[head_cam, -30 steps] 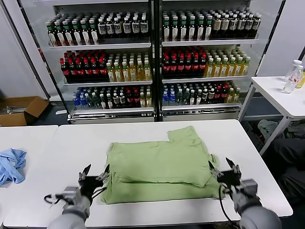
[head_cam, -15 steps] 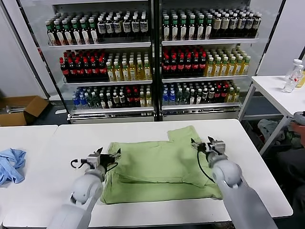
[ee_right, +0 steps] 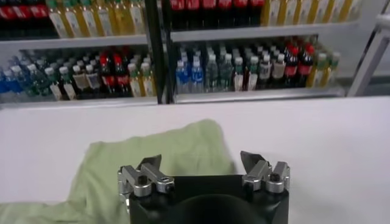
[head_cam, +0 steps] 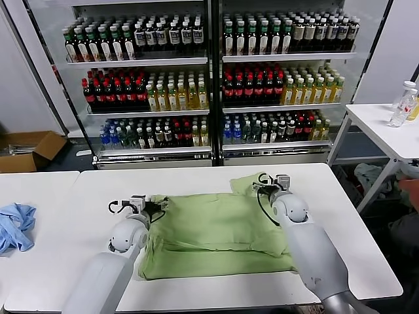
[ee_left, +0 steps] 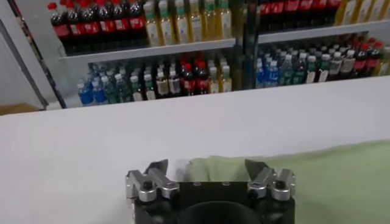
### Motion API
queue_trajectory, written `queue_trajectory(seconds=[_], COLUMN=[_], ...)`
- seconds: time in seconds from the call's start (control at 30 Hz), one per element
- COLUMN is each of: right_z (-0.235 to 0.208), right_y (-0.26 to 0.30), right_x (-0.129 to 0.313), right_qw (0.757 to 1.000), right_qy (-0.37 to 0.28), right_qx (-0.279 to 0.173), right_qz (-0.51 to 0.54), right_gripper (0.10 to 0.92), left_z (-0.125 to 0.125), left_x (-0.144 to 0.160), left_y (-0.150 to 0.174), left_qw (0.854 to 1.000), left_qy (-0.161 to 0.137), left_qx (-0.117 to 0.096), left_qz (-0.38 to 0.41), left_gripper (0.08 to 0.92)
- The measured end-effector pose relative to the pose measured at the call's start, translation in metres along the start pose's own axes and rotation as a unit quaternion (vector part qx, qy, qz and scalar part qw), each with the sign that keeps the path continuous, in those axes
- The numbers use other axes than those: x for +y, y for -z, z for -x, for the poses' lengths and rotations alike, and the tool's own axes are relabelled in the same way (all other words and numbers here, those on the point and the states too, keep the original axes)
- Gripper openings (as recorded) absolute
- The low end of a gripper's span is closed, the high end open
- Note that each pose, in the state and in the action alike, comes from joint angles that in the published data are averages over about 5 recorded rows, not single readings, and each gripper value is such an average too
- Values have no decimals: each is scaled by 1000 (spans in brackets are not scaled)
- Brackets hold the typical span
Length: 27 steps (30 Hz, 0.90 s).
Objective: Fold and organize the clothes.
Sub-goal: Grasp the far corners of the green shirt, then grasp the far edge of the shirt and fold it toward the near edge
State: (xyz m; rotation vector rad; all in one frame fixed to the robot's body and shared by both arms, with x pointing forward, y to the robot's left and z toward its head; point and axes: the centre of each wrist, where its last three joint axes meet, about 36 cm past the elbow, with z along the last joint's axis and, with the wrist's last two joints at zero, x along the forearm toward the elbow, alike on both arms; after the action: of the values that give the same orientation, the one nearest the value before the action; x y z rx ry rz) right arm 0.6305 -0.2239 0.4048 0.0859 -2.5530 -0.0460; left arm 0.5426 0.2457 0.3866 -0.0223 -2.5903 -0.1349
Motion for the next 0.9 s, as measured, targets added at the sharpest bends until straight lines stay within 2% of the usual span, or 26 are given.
queue_trajectory(seconds=[0.33, 0.6, 0.73, 0.9], right_z=[5, -7, -20, -42], right_y=[-5, -9, -8, -7], right_x=[2, 1, -3, -9], right_qw=[1000, 1000, 999, 997], right_qy=[13, 21, 26, 32], right_qx=[10, -9, -33, -66], right_qz=[1, -9, -6, -3], right_gripper=[386, 153, 107, 106], left_z=[0, -5, -11, -26], left_x=[-1, 4, 7, 10], left_y=[-11, -20, -22, -20], left_qw=[1000, 998, 997, 994], left_qy=[-14, -28, -35, -49], left_qx=[10, 7, -5, -32], left_qz=[-21, -56, -74, -93], left_gripper=[419, 194, 102, 89])
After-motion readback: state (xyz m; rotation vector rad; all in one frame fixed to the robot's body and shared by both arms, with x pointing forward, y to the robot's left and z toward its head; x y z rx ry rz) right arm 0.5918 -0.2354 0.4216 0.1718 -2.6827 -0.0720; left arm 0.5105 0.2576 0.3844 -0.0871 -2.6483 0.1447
